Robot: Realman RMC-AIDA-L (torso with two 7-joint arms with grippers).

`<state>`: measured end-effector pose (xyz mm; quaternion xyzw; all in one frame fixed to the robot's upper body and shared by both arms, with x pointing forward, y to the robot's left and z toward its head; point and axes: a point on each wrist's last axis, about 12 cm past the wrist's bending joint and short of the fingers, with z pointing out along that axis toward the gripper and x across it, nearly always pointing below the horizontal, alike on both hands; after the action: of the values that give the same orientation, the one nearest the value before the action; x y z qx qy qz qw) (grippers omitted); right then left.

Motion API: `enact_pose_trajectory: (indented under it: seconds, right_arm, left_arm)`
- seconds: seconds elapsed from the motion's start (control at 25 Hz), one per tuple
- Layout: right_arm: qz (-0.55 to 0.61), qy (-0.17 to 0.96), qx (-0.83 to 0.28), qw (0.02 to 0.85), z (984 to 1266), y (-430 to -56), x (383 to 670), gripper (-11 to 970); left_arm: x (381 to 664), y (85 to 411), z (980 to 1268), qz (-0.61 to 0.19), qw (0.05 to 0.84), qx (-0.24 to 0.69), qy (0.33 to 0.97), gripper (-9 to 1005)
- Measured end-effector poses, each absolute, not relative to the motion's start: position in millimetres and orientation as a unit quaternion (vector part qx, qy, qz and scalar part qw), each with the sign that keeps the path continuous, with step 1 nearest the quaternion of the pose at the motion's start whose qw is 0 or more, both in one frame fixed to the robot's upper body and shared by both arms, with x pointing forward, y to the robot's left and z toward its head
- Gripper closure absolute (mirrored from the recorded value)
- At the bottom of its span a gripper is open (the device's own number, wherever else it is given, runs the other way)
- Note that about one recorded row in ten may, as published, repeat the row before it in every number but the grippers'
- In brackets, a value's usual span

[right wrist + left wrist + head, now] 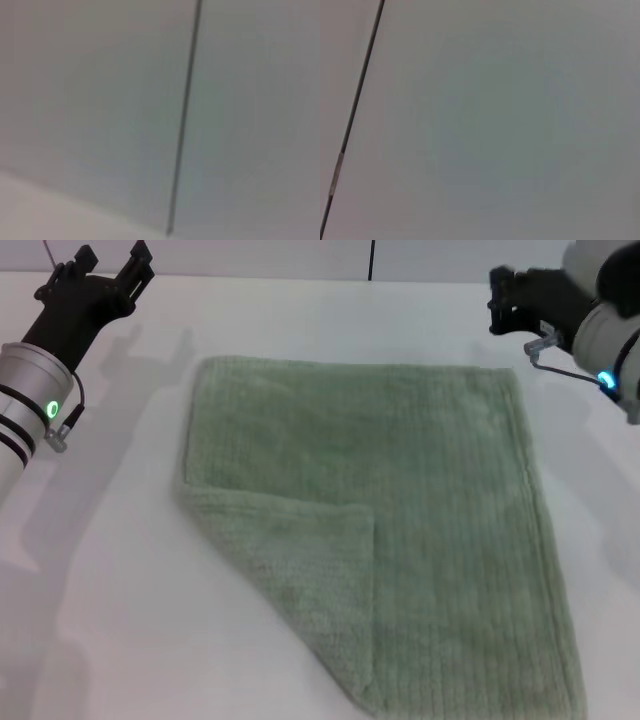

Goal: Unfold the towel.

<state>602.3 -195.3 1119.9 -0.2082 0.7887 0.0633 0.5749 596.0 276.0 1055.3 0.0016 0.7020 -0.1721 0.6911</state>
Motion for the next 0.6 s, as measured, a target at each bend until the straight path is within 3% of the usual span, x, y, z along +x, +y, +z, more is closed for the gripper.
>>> enact_pose_trajectory:
  seconds: [0.24, 0.6]
  right_arm:
    - [0.137, 0.848, -0.257, 0.442, 1161.0, -208.5, 620.3, 960]
    - [0.124, 0.896, -0.306, 0.296, 1162.2, -210.1, 645.5, 960]
  left_arm:
    - [595.6, 276.7, 1055.3, -0.171, 0.692, 0.002, 0.702, 239]
    - [597.7, 276.1, 1058.3, -0.175, 0.695, 0.001, 0.697, 240]
